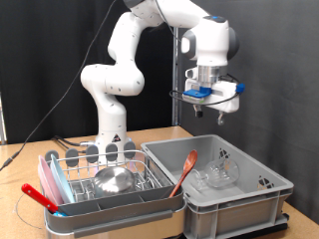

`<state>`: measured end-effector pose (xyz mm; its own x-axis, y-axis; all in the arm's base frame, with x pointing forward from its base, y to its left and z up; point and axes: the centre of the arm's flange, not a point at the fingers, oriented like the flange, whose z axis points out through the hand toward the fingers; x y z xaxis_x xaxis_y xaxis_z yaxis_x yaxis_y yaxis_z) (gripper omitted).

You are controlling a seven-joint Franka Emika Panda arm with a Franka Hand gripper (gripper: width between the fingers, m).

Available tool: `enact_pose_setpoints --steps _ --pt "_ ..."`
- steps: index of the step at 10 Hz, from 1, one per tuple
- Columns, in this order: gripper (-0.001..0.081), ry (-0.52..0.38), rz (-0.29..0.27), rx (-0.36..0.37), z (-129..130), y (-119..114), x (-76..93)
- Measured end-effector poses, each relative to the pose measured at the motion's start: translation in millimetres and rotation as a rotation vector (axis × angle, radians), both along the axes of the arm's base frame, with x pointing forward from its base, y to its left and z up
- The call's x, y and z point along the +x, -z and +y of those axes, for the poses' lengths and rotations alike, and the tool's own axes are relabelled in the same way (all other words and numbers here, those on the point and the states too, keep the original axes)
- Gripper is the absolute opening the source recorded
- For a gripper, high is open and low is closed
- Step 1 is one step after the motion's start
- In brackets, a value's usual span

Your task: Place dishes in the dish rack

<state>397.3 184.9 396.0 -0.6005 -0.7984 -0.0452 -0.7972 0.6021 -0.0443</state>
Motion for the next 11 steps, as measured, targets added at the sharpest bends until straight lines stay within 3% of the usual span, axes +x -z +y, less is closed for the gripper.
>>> enact_pose_setpoints --steps 2,5,7,9,11 --pt "0.0808 0.083 0.014 0.035 -12 6 -2.4" --pt "0.0808 0.097 0.022 0.036 -20 9 -1.8" --pt "0.0808 0.097 -0.023 0.051 -17 15 -0.9" --pt "0.0808 0.090 -0.036 0.019 -13 38 -4.9" --pt "0.0808 0.088 -0.011 -0.011 -14 64 -6.9"
